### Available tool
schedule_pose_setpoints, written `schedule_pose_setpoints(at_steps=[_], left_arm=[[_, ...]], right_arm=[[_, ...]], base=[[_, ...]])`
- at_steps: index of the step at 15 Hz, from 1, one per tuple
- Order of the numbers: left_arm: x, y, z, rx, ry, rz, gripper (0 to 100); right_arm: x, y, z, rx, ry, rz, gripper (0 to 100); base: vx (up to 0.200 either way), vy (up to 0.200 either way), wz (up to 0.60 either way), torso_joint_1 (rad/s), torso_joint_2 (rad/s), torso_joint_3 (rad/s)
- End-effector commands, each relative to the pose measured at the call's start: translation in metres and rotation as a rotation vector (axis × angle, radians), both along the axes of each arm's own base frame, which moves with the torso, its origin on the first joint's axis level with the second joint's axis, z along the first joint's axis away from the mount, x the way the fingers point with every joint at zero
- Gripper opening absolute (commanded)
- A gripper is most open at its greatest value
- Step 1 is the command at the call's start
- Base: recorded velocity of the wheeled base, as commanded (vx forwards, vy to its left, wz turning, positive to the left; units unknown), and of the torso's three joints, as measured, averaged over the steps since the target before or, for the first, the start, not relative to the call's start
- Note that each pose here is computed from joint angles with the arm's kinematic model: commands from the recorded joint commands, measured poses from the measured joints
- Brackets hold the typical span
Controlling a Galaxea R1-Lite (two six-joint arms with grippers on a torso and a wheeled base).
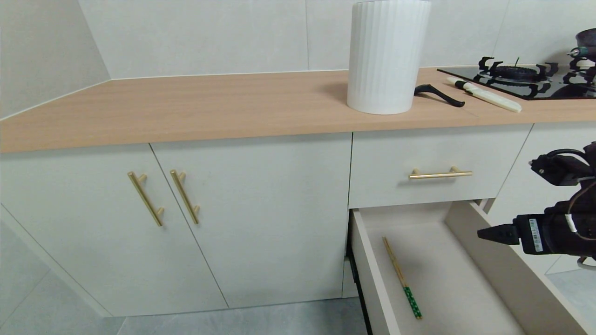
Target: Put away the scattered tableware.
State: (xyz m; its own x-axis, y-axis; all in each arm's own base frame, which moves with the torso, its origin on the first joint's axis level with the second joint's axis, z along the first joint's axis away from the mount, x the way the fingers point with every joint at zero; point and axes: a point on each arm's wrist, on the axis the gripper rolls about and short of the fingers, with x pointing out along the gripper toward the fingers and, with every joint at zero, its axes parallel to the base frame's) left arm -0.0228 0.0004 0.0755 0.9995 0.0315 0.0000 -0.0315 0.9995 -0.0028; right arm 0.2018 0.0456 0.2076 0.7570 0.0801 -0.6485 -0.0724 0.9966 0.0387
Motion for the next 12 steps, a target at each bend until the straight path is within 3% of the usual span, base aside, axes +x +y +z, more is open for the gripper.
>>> schedule_pose_setpoints(at_steps=[1,6,12], left_arm=[[0.0000,0.0000,0.0000,0.000,0.000,0.001,100],[0.0000,0.0000,0.0000,0.000,0.000,0.001,100],[0.0000,0.0000,0.0000,0.000,0.000,0.001,100]], right_arm=[[-0.0109,-0.0037,0.0114,0.013,-0.056,-0.006,100],[-0.0098,-0.0035,0.0103,0.014,-0.061,-0.006,100],[-0.0092,-0.0033,0.0097,0.013,-0.058,-0.006,100]], base=[[0.000,0.000,0.00,0.000,0.00,0.000],[0.000,0.000,0.00,0.057,-0.19,-0.207],[0.000,0.000,0.00,0.143,-0.50,-0.313]])
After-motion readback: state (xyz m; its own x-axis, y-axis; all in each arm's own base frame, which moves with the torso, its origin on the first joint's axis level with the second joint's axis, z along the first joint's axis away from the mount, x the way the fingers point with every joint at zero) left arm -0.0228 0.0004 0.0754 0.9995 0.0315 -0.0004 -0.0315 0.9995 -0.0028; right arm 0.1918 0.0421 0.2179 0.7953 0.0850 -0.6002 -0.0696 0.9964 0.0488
